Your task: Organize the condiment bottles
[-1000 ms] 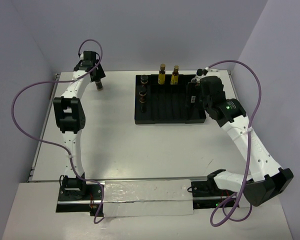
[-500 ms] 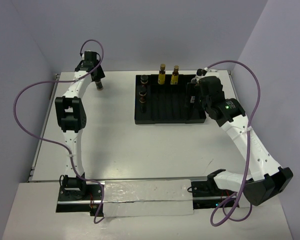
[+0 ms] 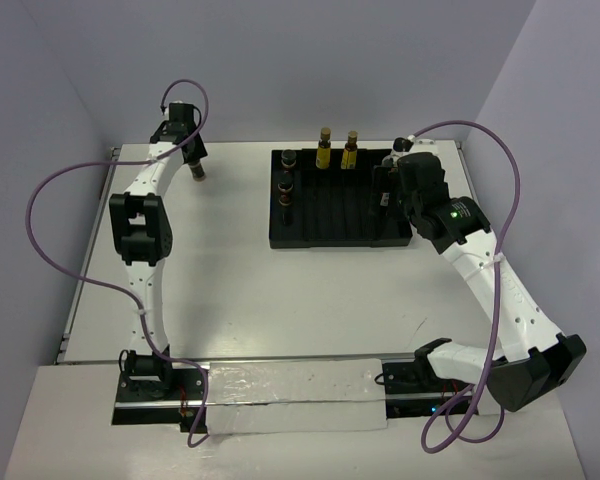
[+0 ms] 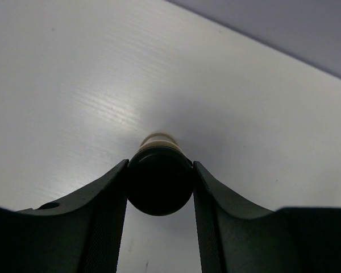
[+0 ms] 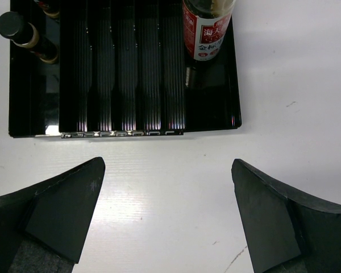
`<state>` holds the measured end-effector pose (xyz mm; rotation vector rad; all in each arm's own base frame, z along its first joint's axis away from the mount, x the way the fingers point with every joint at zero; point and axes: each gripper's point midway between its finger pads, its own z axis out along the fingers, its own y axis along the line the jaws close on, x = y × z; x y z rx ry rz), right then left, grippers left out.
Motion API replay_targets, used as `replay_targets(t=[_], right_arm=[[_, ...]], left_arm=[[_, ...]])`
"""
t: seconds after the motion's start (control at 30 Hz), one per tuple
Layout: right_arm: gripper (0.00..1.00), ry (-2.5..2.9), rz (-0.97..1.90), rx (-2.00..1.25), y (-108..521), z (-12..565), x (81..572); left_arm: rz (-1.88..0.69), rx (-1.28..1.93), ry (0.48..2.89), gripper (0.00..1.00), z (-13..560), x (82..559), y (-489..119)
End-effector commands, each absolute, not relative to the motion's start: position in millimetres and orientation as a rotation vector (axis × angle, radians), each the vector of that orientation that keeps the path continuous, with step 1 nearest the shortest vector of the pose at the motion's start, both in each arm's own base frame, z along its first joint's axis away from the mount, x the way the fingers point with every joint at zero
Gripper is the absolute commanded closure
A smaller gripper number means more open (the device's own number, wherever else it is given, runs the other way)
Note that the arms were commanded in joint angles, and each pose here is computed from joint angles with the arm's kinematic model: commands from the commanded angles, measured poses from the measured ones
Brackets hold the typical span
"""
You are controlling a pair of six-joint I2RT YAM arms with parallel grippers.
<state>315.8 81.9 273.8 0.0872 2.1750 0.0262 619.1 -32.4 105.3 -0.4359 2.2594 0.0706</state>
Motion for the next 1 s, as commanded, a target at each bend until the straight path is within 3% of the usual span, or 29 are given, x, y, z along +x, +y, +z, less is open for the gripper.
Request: replay_targets(t=[0.0,0.33,0.63,0.97], right_arm=[[0.0,2.123,0.051,0.089,85,293,317],[0.0,2.087,0.088,0.077,92,300,318],[0.0,2.075,0.071,0.088,89,300,318],[0.0,2.057,0.038,0.112,77,301,307]], left_arm=[[0.072,-0.374,2.114,0.9,206,591,-46],[-0.061,-0.168,2.089,0.9,278,491,-137],[-0.336,-0.001,2.145,0.9,261,441,-244],[-0.341,0.08,2.215,0.9,214,433,-294]])
